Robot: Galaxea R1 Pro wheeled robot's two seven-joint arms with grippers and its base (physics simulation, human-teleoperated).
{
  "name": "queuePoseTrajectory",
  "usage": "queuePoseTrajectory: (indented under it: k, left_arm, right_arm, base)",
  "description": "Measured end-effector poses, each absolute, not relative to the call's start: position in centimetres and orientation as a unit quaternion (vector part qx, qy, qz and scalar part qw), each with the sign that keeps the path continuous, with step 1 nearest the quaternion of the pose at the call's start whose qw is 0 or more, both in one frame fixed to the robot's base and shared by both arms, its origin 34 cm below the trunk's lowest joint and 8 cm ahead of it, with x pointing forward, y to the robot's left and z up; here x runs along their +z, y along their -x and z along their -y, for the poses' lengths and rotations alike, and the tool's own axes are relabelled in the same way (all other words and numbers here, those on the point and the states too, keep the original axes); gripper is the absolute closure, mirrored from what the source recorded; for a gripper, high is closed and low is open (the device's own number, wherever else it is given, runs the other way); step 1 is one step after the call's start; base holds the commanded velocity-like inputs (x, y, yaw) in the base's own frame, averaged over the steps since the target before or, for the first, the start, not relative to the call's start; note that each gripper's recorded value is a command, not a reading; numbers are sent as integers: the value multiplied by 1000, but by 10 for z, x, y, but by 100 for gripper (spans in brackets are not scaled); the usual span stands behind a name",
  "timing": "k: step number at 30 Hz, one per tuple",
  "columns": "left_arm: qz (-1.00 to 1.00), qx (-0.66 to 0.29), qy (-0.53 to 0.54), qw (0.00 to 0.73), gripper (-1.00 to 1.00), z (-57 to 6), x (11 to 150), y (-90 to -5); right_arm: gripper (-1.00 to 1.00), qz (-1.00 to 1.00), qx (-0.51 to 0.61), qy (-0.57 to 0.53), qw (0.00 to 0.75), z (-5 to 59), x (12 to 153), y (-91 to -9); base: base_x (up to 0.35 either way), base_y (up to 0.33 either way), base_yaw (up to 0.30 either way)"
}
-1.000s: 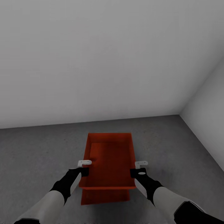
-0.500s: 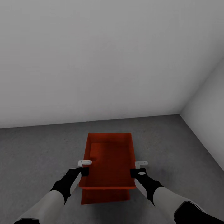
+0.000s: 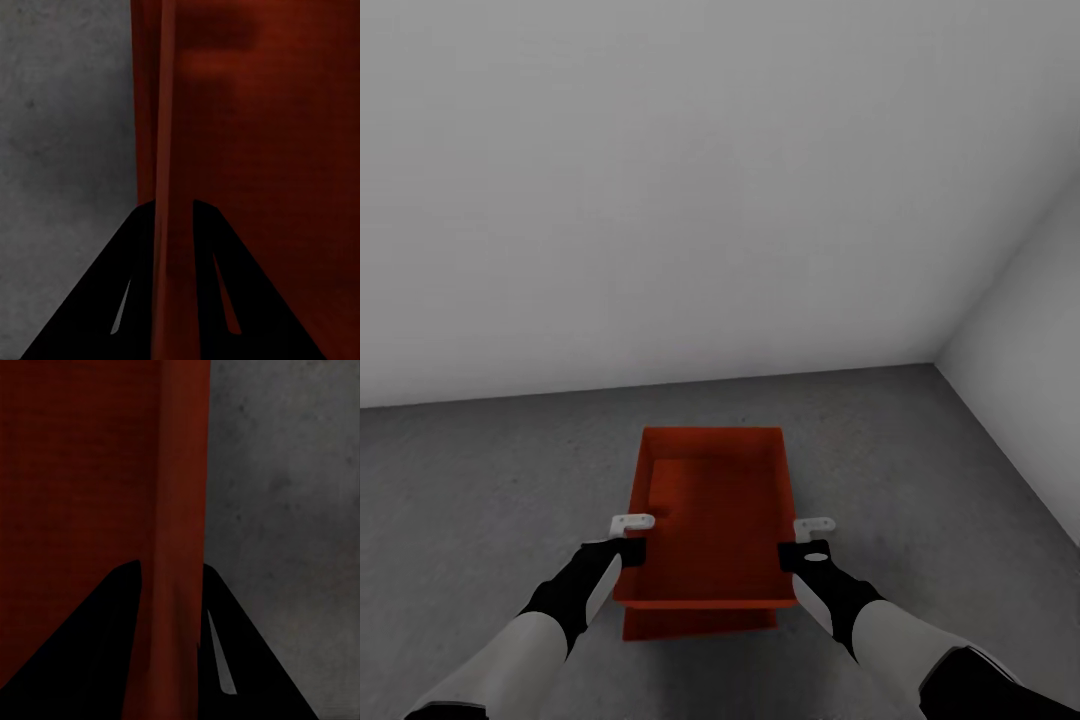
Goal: Move the two storage containers from the living room to the garage. In the garage, place one container on the floor and stack the other container on top of it (either order is fine).
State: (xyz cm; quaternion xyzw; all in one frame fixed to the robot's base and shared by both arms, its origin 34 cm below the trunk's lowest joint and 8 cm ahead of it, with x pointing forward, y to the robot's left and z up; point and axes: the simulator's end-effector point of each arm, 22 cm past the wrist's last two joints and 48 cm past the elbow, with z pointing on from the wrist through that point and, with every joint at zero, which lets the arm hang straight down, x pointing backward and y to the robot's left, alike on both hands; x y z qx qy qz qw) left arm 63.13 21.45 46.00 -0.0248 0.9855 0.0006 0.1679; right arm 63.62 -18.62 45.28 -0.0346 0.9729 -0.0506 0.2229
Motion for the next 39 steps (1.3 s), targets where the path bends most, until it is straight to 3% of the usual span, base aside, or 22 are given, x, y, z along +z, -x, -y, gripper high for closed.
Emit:
queuePoseTrajectory:
  k: [24, 39]
  left_arm:
    - [-987, 1, 25, 159, 100, -214, 451, -625]
    - [-987, 1, 24, 157, 100, -214, 448, -623]
  right_arm:
    - [100, -975, -50, 35, 214, 187, 444, -630]
    - [100, -976, -49, 33, 212, 187, 440, -627]
  base:
    - [-1, 0, 86]
    - [0, 0, 9]
